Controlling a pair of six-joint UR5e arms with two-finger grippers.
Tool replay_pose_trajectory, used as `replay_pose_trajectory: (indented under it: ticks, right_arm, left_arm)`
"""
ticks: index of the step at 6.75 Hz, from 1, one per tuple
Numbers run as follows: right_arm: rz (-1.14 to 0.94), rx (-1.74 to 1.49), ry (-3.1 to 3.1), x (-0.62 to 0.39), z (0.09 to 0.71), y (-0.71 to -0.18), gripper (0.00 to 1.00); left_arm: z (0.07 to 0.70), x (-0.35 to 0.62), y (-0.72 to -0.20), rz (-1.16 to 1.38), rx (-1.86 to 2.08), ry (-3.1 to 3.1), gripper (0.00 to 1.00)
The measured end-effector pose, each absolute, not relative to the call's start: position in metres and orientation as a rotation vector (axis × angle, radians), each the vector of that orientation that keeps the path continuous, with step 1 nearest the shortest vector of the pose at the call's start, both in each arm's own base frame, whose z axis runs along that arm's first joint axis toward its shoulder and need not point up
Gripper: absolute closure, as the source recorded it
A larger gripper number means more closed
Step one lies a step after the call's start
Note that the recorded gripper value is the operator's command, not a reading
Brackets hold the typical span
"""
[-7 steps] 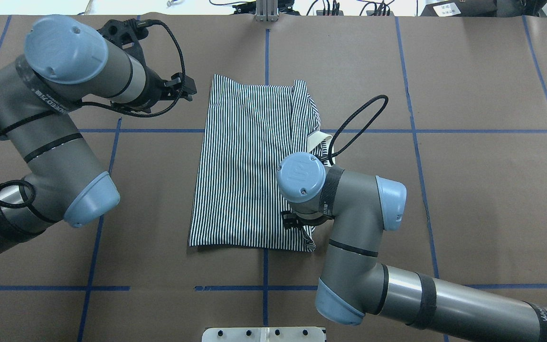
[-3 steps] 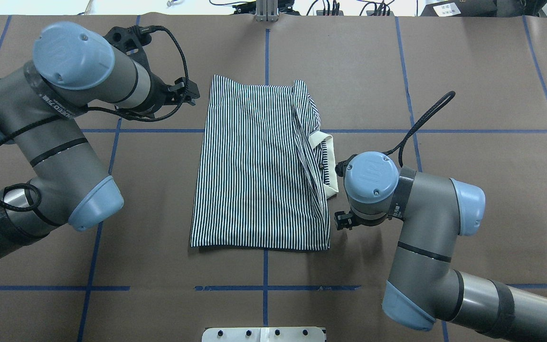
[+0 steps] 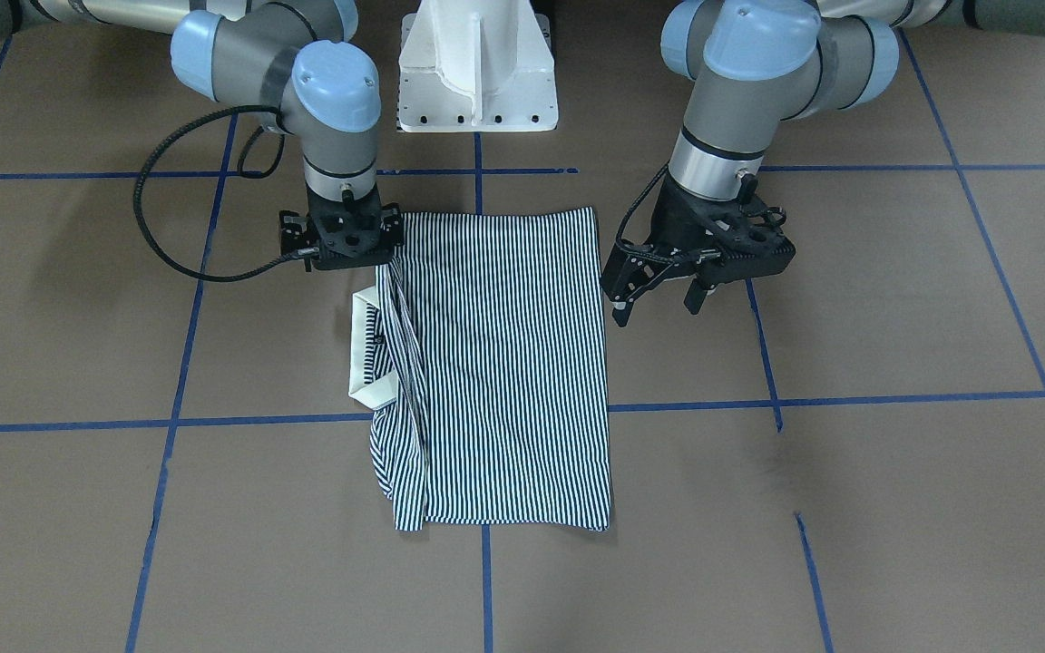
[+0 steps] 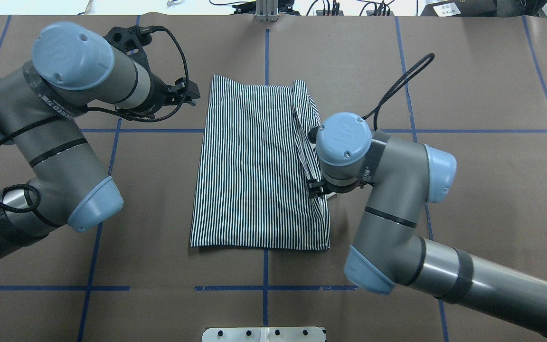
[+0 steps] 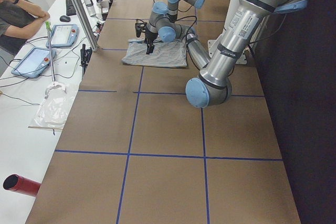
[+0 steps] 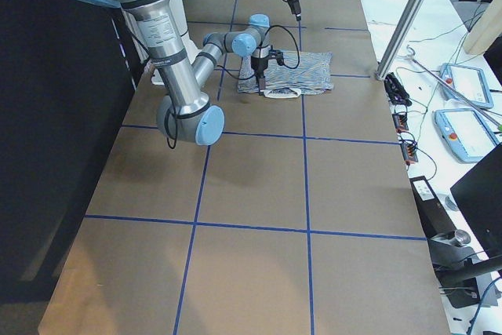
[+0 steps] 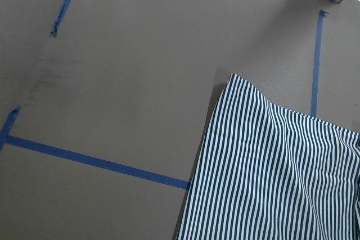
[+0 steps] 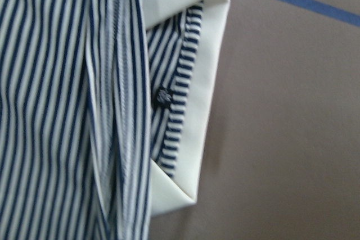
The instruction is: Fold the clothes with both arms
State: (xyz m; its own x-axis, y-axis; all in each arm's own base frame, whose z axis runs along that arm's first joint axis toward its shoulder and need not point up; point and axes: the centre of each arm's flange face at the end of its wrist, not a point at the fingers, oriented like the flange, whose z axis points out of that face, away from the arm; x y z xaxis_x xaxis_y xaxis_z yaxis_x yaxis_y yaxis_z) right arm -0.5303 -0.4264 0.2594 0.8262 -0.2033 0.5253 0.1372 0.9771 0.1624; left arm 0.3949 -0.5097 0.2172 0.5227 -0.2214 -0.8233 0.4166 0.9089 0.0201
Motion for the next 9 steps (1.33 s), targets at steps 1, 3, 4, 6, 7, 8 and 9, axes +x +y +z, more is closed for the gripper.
replay_pose_trajectory:
  ticks: [1, 3, 4, 6, 7, 8, 9]
  right_arm:
    - [-0.182, 0.127, -0.566, -0.558, 0.246, -0.453, 0.0]
    - [-0.194, 0.132, -0.551, -0.587, 0.251, -0.482, 0.0]
    - [-0.199, 0.132, -0.543, -0.589, 0.256, -0.488, 0.0]
    - [-0.201, 0.127, -0.532, -0.59, 0.263, -0.492, 0.0]
    - [-0.201, 0.125, -0.528, -0.588, 0.266, -0.495, 0.0]
    - [-0.202, 0.123, -0.52, -0.583, 0.272, -0.499, 0.0]
    - [-0.206, 0.121, -0.506, -0.575, 0.283, -0.505, 0.0]
  left_arm:
    - [0.217, 0.394, -0.51, -0.384, 0.227, 0.947, 0.0]
    - [0.217, 0.394, -0.51, -0.382, 0.228, 0.948, 0.0]
    - [0.218, 0.394, -0.51, -0.381, 0.229, 0.948, 0.0]
    - [0.217, 0.394, -0.509, -0.381, 0.229, 0.949, 0.0]
    - [0.217, 0.394, -0.509, -0.382, 0.23, 0.95, 0.0]
    - [0.216, 0.394, -0.509, -0.383, 0.229, 0.951, 0.0]
    - [0.215, 0.394, -0.509, -0.384, 0.228, 0.952, 0.0]
